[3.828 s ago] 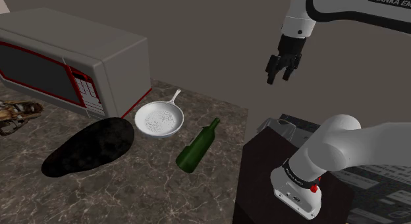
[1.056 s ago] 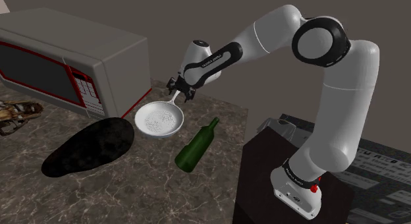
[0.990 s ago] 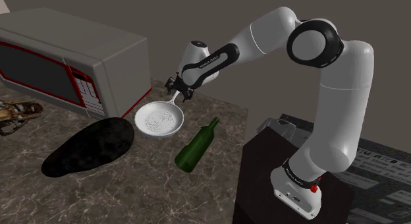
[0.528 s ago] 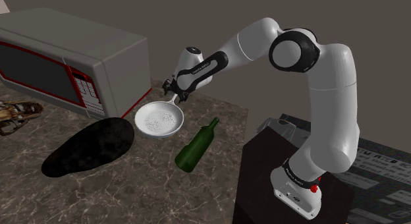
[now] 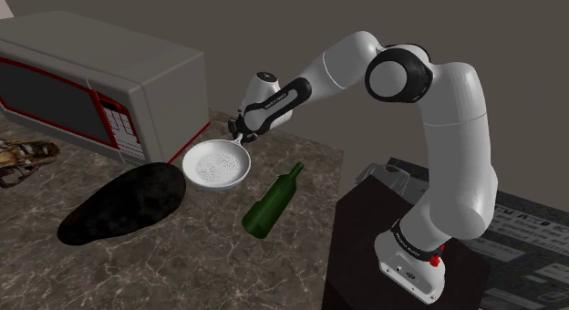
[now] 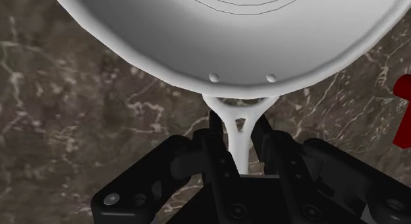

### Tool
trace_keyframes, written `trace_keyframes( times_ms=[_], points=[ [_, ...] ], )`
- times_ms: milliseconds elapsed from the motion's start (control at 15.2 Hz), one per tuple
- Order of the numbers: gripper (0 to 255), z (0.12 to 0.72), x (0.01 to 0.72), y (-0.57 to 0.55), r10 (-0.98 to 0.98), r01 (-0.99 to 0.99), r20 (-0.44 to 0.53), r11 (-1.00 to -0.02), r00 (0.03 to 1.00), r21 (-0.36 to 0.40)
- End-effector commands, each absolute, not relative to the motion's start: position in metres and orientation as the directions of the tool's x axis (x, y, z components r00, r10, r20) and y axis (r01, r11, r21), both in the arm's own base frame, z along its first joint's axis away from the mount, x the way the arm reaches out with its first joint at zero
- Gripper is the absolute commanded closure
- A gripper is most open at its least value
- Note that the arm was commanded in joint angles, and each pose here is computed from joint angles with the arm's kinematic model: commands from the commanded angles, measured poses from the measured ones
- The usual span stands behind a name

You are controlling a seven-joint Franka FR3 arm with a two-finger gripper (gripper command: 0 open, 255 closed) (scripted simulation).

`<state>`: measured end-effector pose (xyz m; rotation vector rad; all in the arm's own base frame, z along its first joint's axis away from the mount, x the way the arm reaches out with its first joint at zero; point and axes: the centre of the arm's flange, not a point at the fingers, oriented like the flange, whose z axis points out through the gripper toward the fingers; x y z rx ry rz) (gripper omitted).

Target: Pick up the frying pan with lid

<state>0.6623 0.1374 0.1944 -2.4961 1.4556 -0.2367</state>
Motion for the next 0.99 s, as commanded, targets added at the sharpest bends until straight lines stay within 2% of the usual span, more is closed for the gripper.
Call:
trace_keyframes(
  times_ms=[0, 396, 924],
  points=[
    [255, 0.194, 0.662, 0.137, -0.871, -0.832, 0.018, -0.474, 0.49, -0.288],
    [255, 0.195, 0.661, 0.138, -0.871, -0.832, 0.018, -0.474, 0.49, -0.288],
    [255, 0.237, 0.661, 0.138, -0.871, -0.832, 0.018, -0.474, 0.49, -0.288]
  ],
)
